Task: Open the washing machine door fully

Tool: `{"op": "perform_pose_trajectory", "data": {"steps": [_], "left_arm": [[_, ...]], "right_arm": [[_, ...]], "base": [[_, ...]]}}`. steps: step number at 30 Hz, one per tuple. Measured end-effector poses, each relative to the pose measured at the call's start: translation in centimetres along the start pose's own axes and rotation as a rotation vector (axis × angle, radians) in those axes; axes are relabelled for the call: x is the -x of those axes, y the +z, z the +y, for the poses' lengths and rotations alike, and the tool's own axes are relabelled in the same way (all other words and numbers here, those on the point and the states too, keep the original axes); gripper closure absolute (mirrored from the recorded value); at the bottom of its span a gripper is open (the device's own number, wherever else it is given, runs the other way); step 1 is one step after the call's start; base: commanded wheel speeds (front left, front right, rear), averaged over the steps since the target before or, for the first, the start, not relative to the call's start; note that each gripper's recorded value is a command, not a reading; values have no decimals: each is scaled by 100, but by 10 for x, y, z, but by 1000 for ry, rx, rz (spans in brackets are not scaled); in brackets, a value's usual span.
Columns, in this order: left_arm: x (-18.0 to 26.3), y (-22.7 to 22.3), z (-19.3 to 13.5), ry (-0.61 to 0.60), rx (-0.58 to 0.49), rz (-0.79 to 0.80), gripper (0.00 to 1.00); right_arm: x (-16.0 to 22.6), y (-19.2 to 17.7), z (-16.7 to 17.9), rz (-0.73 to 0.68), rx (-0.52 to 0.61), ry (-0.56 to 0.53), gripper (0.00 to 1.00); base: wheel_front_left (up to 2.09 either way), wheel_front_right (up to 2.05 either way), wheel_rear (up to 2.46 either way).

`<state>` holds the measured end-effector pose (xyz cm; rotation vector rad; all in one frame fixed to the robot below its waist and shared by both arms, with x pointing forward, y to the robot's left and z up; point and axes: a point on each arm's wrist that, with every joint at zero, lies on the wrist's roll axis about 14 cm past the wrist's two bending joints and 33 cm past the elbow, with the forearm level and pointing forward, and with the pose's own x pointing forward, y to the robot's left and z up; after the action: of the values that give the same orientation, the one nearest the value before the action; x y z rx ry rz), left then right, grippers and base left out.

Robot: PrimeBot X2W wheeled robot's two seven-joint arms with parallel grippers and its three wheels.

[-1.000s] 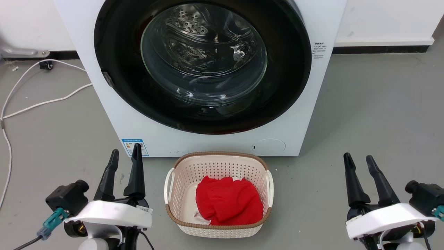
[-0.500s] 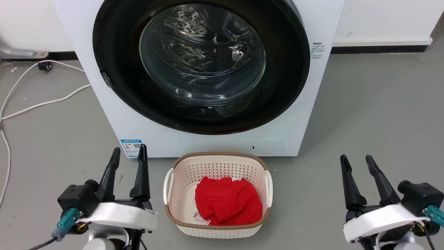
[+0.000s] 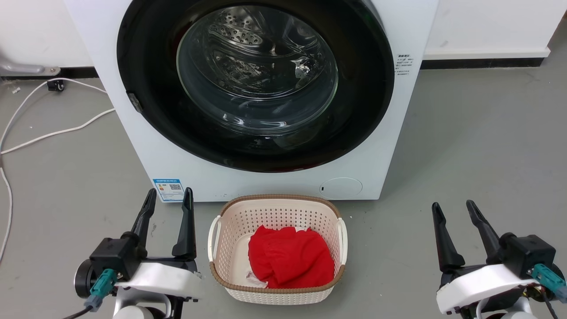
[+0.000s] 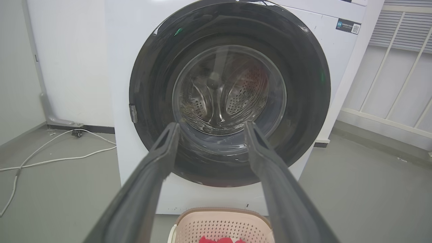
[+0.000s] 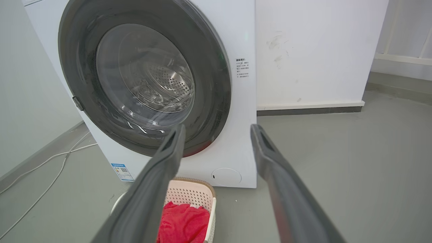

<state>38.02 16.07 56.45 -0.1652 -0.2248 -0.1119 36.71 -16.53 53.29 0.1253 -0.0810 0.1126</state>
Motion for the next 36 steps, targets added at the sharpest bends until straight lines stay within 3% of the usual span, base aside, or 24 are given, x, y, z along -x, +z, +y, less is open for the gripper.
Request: {"op": "perform_pose_trajectory", "data": {"steps": [21, 33, 34, 36], "left_arm": [[5, 2, -1, -12, -152, -21, 0], [7, 0, 1, -5, -159, -21, 0], [7, 0, 2, -4, -158, -21, 0], [7, 0, 2, -3, -156, -19, 0]], "right_arm": [[-1, 7, 8, -21, 148, 32, 0], [0, 4, 7, -18, 129, 28, 0], [0, 4, 6, -18, 118, 26, 49], [0, 4, 6, -21, 103, 24, 100]], "base": [[0, 0, 0], [0, 0, 0], [0, 0, 0], [0, 0, 0]]}}
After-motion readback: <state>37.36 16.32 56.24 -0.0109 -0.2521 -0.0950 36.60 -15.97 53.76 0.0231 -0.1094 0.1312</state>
